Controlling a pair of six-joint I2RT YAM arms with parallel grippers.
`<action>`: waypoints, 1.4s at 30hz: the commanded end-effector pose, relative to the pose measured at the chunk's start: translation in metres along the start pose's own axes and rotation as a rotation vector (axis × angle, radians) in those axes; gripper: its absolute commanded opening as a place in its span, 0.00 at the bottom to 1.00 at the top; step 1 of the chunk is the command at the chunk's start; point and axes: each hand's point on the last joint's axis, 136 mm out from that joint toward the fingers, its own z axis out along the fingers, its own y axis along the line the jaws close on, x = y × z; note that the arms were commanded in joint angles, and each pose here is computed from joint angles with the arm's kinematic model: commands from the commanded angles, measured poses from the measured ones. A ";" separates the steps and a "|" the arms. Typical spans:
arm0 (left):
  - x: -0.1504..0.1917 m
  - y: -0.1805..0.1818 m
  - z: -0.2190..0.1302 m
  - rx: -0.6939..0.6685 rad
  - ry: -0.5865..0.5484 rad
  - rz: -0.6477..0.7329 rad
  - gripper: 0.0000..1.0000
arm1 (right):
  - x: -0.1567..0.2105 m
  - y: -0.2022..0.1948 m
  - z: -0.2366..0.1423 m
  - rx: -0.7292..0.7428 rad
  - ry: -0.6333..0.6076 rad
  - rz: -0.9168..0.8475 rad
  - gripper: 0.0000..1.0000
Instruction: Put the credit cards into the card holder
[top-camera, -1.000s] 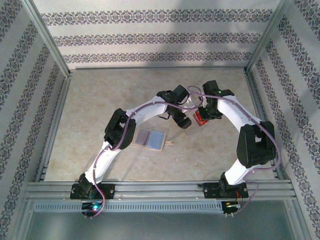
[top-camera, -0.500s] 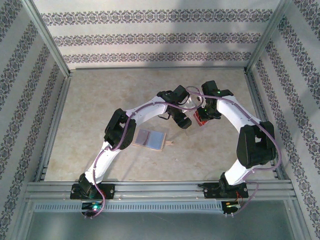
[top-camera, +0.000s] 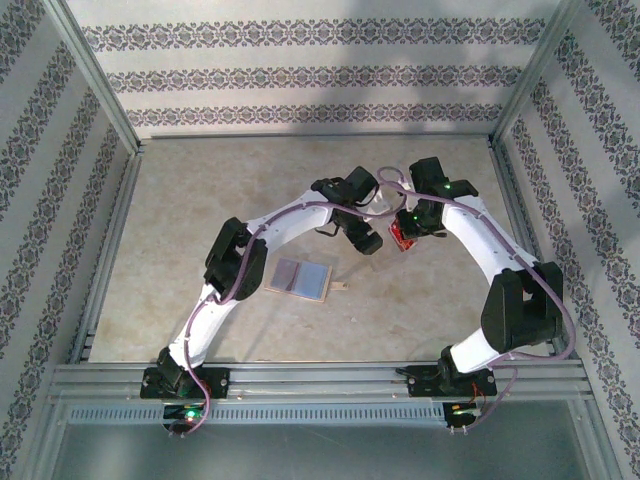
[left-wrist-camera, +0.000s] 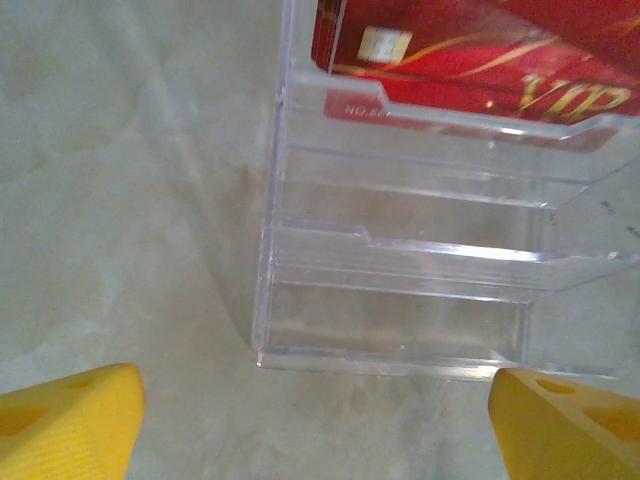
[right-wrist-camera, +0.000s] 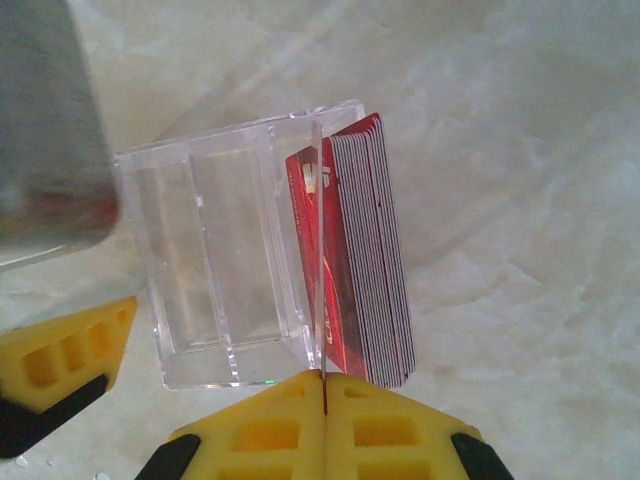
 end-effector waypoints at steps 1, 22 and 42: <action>-0.005 -0.013 -0.033 -0.008 -0.010 0.036 0.89 | -0.003 0.004 -0.011 -0.015 -0.007 0.001 0.00; 0.034 -0.022 -0.199 0.129 -0.309 -0.058 0.86 | -0.043 0.114 -0.107 -0.873 -0.433 0.343 0.00; 0.032 -0.022 -0.234 0.693 -0.603 -0.392 0.77 | -0.029 0.190 -0.115 -1.229 -0.451 0.323 0.00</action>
